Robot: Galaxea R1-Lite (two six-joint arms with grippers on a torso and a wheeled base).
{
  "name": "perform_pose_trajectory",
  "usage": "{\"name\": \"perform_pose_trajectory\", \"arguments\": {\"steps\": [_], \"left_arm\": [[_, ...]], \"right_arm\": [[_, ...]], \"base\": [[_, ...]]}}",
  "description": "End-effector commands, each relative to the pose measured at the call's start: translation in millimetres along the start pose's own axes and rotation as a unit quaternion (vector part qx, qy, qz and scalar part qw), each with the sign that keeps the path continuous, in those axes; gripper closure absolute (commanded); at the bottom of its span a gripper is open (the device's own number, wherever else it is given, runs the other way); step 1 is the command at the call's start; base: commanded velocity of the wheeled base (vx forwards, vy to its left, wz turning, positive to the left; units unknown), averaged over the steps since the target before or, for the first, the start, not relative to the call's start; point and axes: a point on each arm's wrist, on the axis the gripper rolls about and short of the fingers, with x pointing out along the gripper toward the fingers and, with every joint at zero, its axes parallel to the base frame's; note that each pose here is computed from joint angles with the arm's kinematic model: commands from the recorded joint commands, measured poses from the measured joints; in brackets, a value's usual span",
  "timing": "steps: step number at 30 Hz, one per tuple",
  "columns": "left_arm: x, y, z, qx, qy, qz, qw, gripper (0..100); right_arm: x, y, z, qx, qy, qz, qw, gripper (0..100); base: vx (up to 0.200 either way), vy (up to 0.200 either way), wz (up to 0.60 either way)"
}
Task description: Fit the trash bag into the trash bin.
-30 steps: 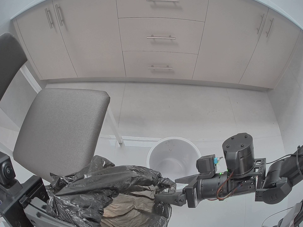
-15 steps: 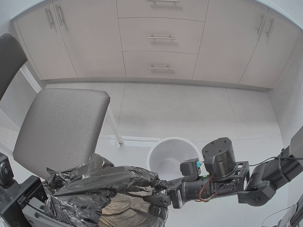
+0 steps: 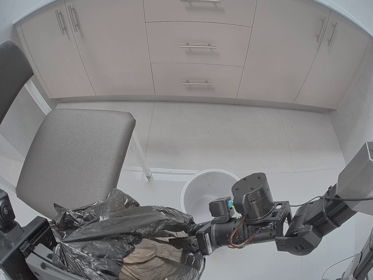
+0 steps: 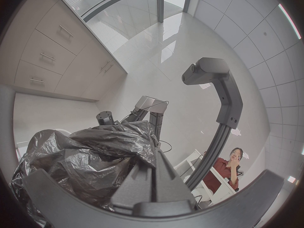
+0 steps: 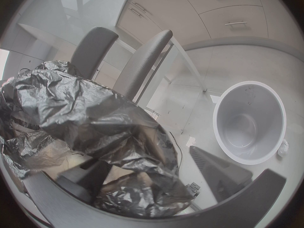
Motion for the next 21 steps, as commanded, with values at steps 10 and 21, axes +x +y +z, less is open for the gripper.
{"name": "perform_pose_trajectory", "arguments": {"steps": [10,21], "left_arm": [[1,3,-3,-0.003,0.004,0.003,1.0,100],[14,40,-9,-0.032,0.013,0.029,0.999,100]], "right_arm": [[-23,3,4,-0.002,-0.032,-0.04,0.9987,100],[-97,24,21,-0.013,-0.124,-0.048,0.991,100]], "base": [[0.0,0.0,0.0],[0.0,0.0,0.0]]}}
